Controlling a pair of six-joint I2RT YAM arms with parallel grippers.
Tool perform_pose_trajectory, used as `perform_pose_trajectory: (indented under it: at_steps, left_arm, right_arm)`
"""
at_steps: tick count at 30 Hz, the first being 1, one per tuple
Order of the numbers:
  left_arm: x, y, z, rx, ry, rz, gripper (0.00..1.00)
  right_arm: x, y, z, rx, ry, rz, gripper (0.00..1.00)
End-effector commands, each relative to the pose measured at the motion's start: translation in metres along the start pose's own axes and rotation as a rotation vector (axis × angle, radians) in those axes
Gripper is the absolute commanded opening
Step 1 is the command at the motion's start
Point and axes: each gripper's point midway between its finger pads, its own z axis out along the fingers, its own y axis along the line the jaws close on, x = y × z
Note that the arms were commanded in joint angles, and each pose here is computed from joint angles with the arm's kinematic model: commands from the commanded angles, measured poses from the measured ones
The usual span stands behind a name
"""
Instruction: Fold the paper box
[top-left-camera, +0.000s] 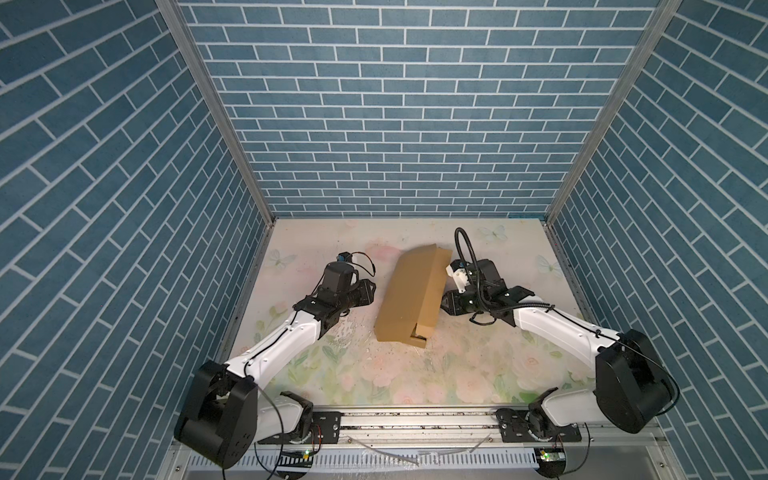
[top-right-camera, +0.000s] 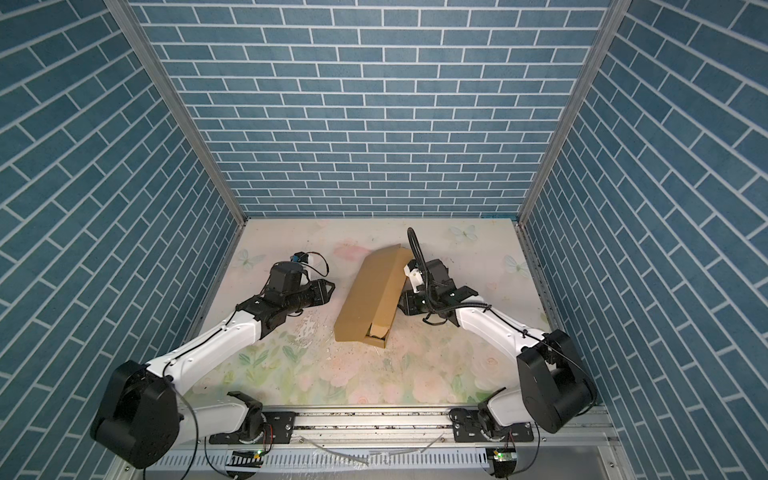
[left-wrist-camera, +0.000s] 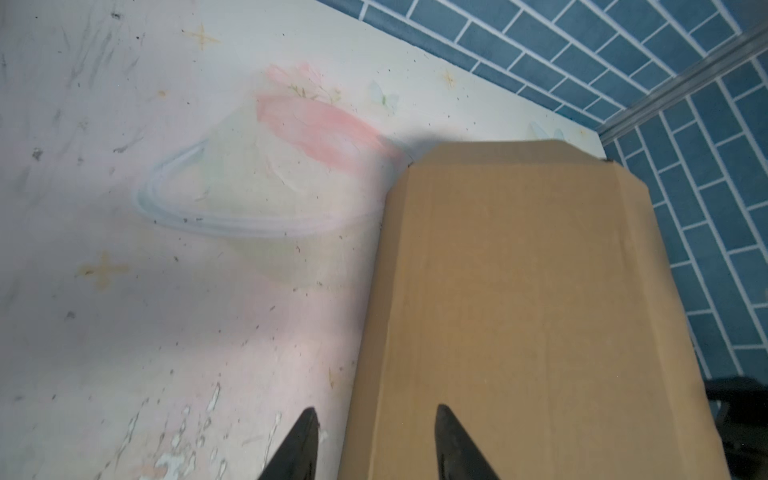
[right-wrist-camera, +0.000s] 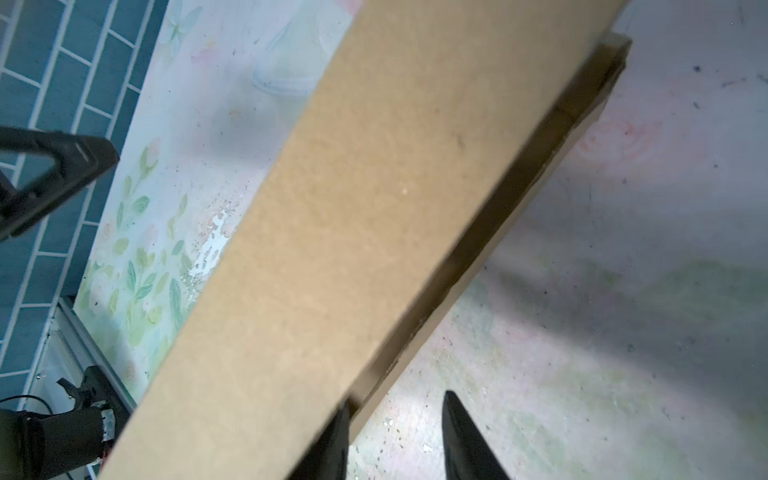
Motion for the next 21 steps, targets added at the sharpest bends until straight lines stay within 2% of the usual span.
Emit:
perform_pose_trajectory:
  at_steps: [1,9,14,21]
  left_arm:
    - [0.022,0.006,-0.022,-0.071,0.025,0.078,0.5]
    - [0.036,-0.031,-0.07,-0.037,-0.005,0.227,0.56]
    - [0.049,-0.043,-0.084,-0.065,0.018,0.336,0.58]
    - [0.055,-0.06,-0.1,-0.068,-0.019,0.423,0.59]
  right_arm:
    - [-0.029,0.025,-0.017,-0.064,-0.053,-0.058,0.38]
    - [-0.062,0.058,-0.015,-0.117,-0.059,-0.122,0.39]
    - [-0.078,0.075,-0.012,-0.132,-0.078,-0.156,0.39]
    - [-0.086,0.089,-0.002,-0.143,-0.076,-0.17,0.38]
